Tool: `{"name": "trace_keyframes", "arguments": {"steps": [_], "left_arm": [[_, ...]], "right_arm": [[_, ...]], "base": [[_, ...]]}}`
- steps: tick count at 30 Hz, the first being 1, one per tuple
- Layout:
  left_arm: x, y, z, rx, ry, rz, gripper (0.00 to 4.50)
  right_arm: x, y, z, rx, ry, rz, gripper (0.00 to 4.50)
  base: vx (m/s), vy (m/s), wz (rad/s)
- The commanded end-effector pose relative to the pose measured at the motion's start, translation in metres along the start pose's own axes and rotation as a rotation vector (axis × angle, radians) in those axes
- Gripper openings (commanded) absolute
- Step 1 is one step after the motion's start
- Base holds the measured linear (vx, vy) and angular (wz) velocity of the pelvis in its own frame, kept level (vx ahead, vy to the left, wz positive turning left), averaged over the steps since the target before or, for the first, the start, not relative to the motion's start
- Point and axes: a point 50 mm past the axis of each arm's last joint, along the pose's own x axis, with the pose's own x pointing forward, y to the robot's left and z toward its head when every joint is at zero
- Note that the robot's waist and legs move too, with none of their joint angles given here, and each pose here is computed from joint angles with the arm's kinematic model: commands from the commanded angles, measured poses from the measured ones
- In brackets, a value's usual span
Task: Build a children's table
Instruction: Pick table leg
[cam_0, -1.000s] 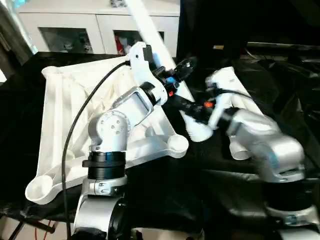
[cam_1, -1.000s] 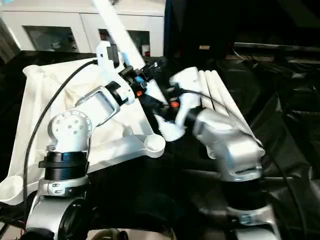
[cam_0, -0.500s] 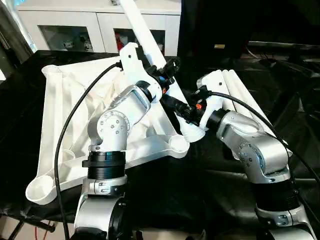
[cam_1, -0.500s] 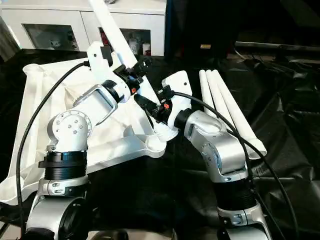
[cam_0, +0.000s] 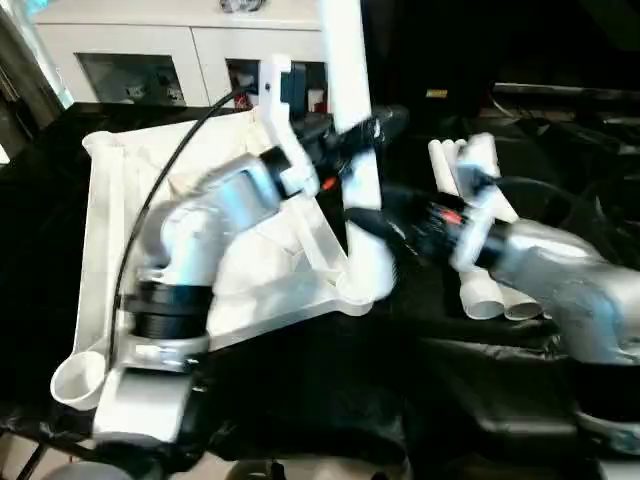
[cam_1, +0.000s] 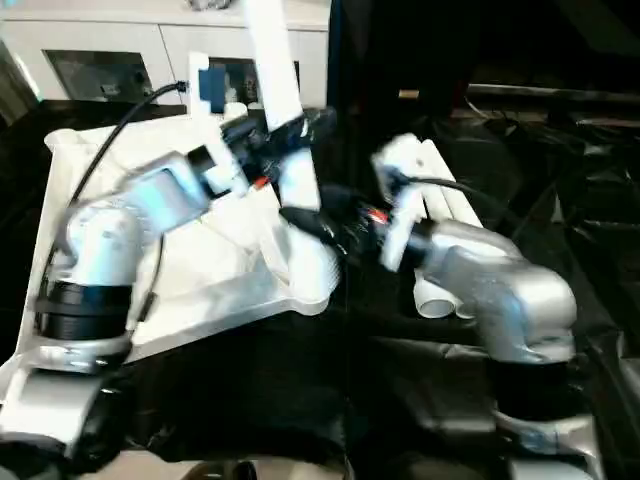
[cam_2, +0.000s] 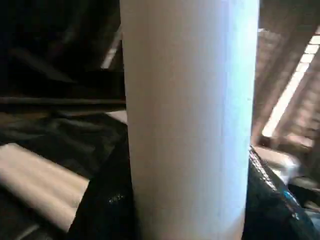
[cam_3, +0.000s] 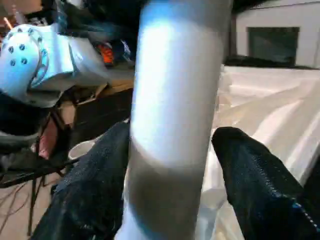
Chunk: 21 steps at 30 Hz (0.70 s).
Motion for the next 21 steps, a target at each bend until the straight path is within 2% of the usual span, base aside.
{"name": "trace_keyframes", "arguments": {"steps": [1, 4, 5, 7, 12, 16, 17, 20, 21], "left_arm": [[0.006, -0.015, 0.01, 0.014, 0.0, -0.156, 1.86], [0.009, -0.016, 0.014, -0.005, -0.017, -0.171, 1.86], [0.009, -0.016, 0.014, -0.007, -0.018, -0.172, 1.85], [0.01, -0.016, 0.017, -0.024, -0.033, -0.203, 1.85], [0.01, -0.014, 0.014, -0.03, -0.028, -0.208, 1.84], [0.009, -0.014, 0.013, -0.034, -0.02, -0.212, 1.84], [0.009, -0.011, 0.012, -0.039, -0.013, -0.177, 2.4], [0.011, -0.009, 0.009, -0.025, -0.003, -0.118, 2.61], [0.013, -0.005, 0.007, -0.002, -0.004, -0.046, 2.72]], "right_arm": [[0.002, 0.004, -0.003, 0.007, 0.026, 0.021, 2.88], [0.005, 0.005, -0.008, 0.012, 0.058, 0.026, 2.88], [0.005, 0.005, -0.009, 0.013, 0.059, 0.026, 2.61], [0.007, 0.004, -0.014, 0.032, 0.081, 0.011, 2.51], [0.01, 0.002, -0.016, 0.042, 0.077, -0.02, 2.08], [0.012, 0.0, -0.014, 0.035, 0.059, -0.04, 1.96], [0.013, -0.001, -0.013, 0.028, 0.049, -0.055, 1.94], [0.016, -0.002, -0.009, 0.02, 0.017, -0.084, 1.93], [0.017, -0.003, -0.009, 0.023, 0.014, -0.093, 1.93]], "base": [[0.0, 0.0, 0.0], [0.0, 0.0, 0.0], [0.0, 0.0, 0.0], [0.0, 0.0, 0.0], [0.0, 0.0, 0.0], [0.0, 0.0, 0.0], [0.0, 0.0, 0.0], [0.0, 0.0, 0.0], [0.0, 0.0, 0.0]]}}
